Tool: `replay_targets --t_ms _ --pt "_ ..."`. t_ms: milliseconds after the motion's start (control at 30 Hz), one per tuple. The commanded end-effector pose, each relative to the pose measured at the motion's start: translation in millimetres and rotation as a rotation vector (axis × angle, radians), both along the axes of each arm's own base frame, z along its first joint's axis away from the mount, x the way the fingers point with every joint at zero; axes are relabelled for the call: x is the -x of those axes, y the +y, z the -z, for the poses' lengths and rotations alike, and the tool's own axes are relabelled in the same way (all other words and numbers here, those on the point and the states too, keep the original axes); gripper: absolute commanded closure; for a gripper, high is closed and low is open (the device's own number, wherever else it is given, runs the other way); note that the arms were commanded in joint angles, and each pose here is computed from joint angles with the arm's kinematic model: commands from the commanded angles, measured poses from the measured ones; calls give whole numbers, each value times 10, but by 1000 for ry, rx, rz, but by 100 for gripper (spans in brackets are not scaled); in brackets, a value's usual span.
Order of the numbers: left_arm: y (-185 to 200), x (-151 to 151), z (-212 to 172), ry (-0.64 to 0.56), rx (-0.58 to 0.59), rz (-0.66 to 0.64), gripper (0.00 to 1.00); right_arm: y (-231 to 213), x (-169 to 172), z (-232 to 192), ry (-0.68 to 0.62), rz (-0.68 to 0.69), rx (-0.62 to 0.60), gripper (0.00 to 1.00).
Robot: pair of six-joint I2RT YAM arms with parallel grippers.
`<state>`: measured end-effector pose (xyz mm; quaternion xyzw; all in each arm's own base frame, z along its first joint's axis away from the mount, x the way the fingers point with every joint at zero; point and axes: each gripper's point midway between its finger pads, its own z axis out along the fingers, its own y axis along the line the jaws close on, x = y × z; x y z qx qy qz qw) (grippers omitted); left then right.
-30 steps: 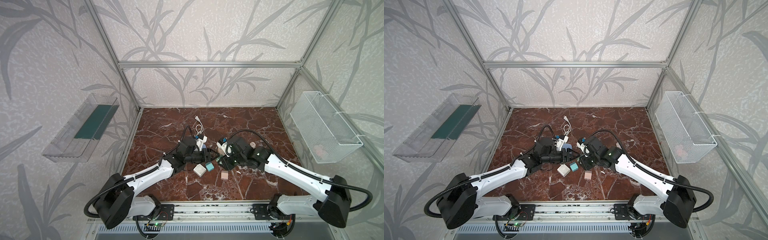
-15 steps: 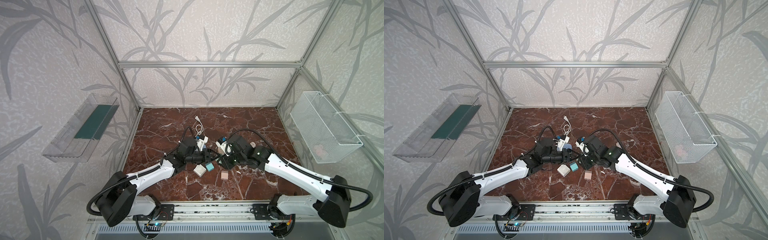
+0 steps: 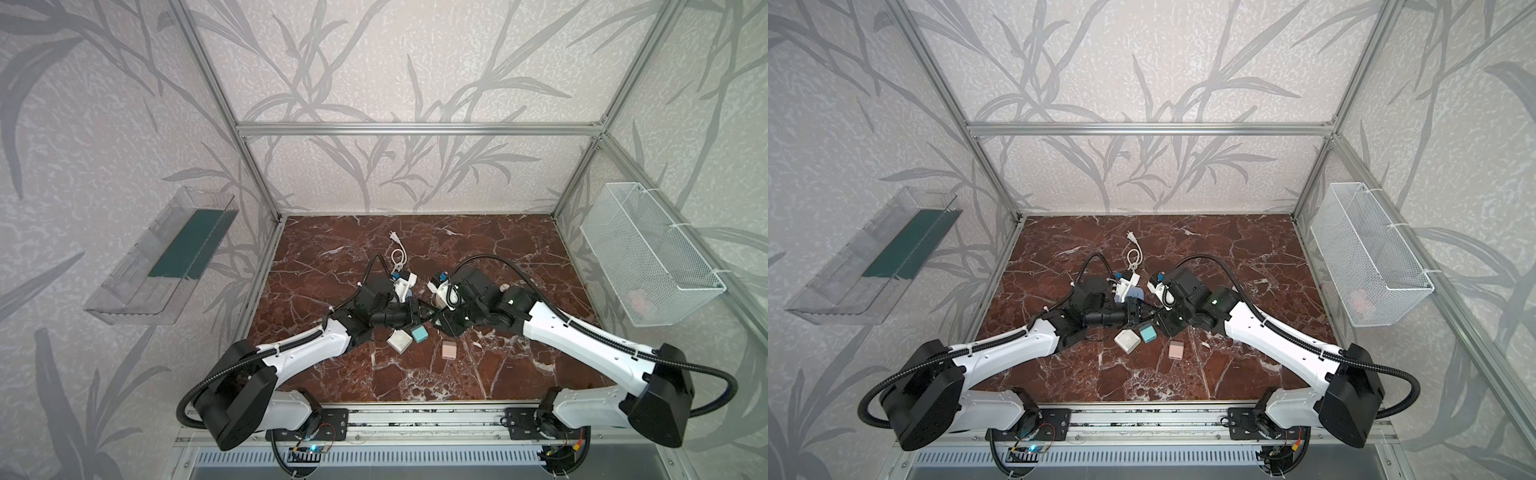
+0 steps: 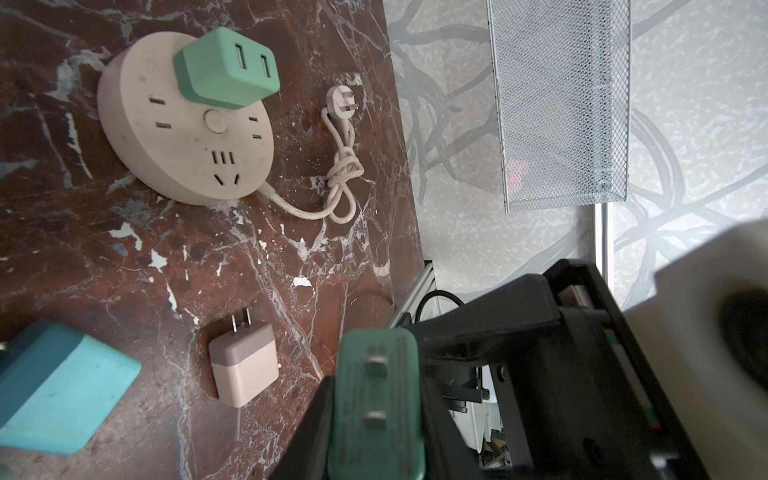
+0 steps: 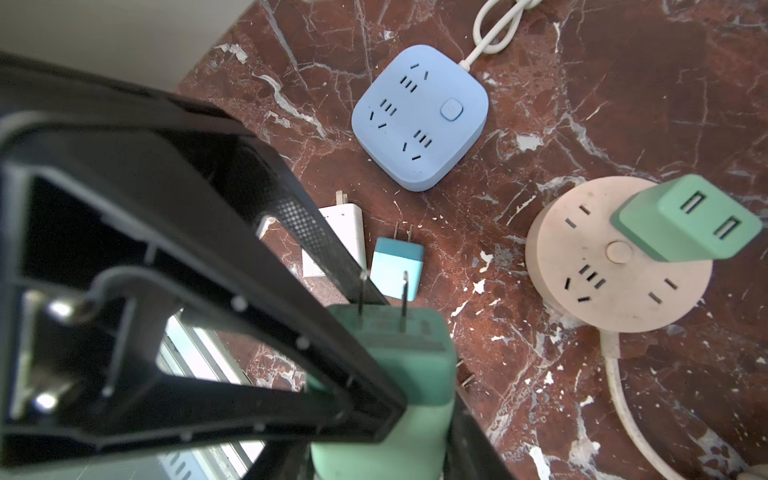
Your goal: Insert the plug
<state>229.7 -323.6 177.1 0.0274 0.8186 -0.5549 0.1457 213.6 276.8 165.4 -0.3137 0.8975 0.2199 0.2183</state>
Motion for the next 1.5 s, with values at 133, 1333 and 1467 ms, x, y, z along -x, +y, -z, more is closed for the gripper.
replay_targets --t_ms 133,1333,1467 --pt "-10 6 26 -10 8 -5 100 64 -91 -145 -40 9 -14 59" --pt "790 -636 -1092 -190 487 -641 100 122 -571 -1264 244 306 -991 51" --pt "756 -639 -1072 -174 522 -636 100 107 -608 -1315 231 318 -1023 55"
